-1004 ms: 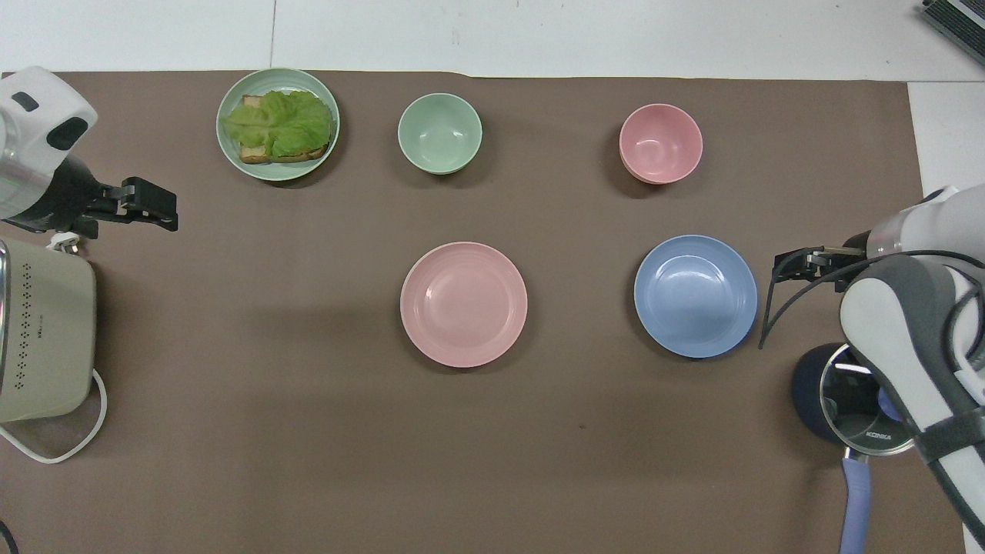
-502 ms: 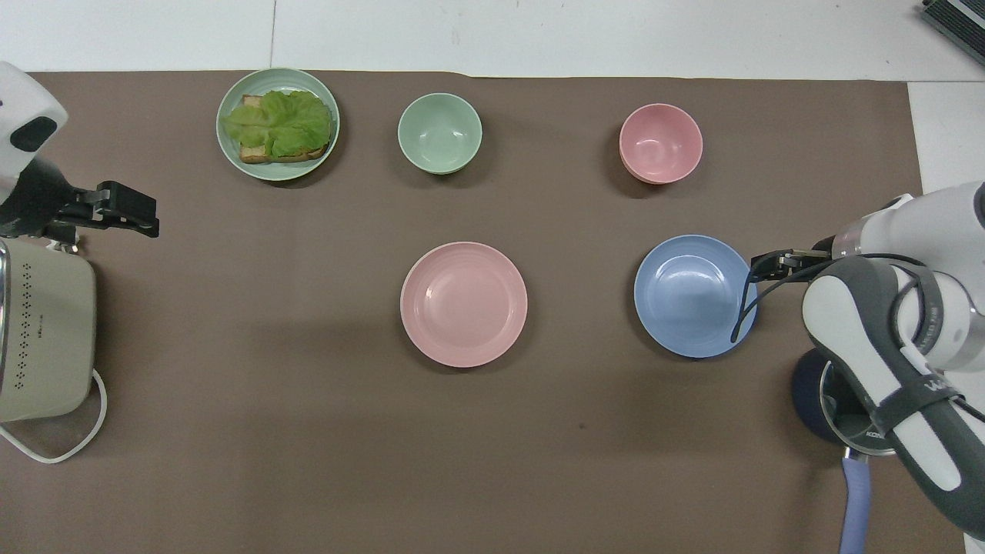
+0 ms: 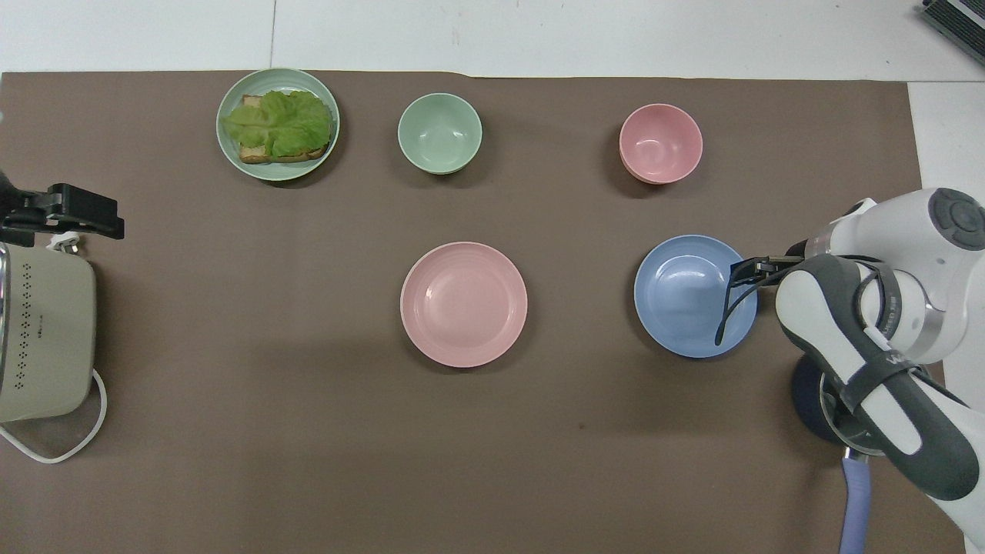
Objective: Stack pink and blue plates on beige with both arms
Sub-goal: 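Grasp the blue plate rim with the right gripper, then carry the blue plate with the right gripper onto the pink plate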
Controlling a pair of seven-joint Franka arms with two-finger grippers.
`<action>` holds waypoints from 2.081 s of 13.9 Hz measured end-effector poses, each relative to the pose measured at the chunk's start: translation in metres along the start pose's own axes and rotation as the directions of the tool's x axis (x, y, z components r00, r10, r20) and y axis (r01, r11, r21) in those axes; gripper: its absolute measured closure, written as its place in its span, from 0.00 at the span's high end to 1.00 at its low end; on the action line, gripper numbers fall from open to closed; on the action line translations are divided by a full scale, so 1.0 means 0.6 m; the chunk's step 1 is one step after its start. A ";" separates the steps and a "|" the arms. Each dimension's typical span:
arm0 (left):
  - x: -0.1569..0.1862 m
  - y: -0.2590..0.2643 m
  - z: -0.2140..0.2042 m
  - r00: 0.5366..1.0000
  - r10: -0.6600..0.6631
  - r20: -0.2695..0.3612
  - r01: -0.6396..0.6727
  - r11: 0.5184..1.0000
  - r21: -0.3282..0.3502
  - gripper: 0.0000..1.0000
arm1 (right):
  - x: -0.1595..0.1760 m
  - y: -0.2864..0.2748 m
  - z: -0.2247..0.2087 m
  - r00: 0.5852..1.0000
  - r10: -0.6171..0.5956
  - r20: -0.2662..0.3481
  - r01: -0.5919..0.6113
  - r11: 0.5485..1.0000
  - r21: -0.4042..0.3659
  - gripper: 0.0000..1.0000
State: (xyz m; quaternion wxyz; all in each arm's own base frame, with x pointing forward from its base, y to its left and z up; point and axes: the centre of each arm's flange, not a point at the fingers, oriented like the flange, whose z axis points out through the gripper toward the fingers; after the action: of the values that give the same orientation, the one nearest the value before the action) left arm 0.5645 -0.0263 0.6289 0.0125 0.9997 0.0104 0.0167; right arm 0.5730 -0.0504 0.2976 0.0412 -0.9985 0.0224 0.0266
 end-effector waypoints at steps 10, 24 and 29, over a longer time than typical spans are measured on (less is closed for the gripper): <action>0.000 0.000 0.000 1.000 0.000 0.000 0.000 1.000 0.000 1.00 | 0.019 -0.011 -0.066 1.000 -0.013 0.020 0.013 1.000 0.015 0.05; 0.000 0.000 0.000 1.000 0.000 0.000 0.000 1.000 0.000 1.00 | -0.027 -0.316 -0.271 0.977 -0.210 -0.035 0.211 0.977 0.040 0.05; 0.000 0.000 0.000 1.000 0.000 0.000 0.000 1.000 0.000 1.00 | -0.040 -0.474 -0.203 0.988 -0.139 -0.072 0.143 0.988 0.056 0.05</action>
State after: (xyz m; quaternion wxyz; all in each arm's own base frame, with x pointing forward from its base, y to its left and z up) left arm 0.5645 -0.0264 0.6289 0.0125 0.9997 0.0103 0.0167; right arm 0.5686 0.2237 0.4433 0.0726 -0.9962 -0.0460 -0.0108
